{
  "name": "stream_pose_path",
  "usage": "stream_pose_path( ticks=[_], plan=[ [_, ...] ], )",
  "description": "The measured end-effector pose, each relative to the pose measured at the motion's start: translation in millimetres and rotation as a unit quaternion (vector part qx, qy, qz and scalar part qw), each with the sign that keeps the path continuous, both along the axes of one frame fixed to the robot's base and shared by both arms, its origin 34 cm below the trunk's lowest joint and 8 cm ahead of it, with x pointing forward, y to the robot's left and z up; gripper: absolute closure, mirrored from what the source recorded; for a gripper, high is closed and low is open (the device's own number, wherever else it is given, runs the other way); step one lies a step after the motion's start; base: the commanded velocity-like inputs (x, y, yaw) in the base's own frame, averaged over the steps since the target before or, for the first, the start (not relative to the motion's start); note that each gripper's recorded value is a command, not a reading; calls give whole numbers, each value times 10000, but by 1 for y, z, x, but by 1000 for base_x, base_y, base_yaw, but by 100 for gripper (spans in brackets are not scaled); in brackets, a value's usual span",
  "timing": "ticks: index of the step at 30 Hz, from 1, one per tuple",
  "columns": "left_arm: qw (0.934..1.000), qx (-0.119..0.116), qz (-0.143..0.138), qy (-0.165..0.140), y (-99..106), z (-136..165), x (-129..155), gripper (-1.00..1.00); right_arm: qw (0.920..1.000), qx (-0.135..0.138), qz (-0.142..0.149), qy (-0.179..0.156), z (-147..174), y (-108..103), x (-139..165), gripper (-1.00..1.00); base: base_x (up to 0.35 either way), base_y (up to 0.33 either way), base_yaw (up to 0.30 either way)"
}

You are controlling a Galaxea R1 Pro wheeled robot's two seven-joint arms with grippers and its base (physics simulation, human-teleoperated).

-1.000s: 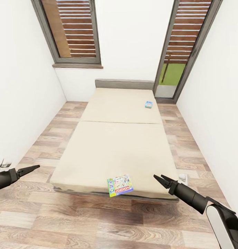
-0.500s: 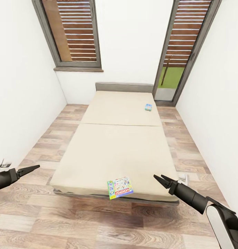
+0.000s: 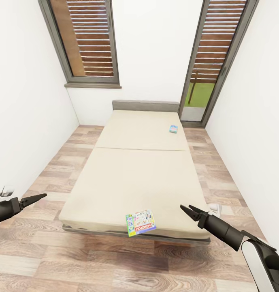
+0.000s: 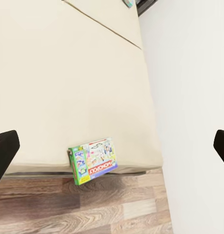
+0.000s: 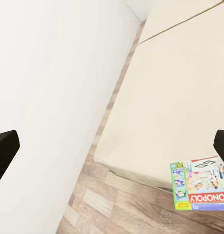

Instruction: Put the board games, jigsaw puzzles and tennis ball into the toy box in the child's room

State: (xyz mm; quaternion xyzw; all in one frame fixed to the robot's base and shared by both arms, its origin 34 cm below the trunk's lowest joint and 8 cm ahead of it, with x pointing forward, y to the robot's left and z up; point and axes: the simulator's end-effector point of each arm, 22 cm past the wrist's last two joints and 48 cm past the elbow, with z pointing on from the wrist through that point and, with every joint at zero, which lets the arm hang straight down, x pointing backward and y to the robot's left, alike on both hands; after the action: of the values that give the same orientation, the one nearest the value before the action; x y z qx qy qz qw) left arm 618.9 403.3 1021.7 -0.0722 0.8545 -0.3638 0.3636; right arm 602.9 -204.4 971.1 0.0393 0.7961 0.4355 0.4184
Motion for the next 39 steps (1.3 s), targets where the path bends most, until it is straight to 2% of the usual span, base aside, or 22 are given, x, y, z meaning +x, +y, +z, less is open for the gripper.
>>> stream_pose_path(
  ticks=[20, 39],
  plan=[
    [9998, 21, -8, -219, 0, 18, 0, -100, 9999, 15, -1, -164, 16, 1, 1, -100, 0, 0, 0],
    [9993, 21, -11, -379, 0, 34, -1, -100, 9994, 146, -27, -313, 33, 11, 1, -100, 0, 0, 0]
  ],
)
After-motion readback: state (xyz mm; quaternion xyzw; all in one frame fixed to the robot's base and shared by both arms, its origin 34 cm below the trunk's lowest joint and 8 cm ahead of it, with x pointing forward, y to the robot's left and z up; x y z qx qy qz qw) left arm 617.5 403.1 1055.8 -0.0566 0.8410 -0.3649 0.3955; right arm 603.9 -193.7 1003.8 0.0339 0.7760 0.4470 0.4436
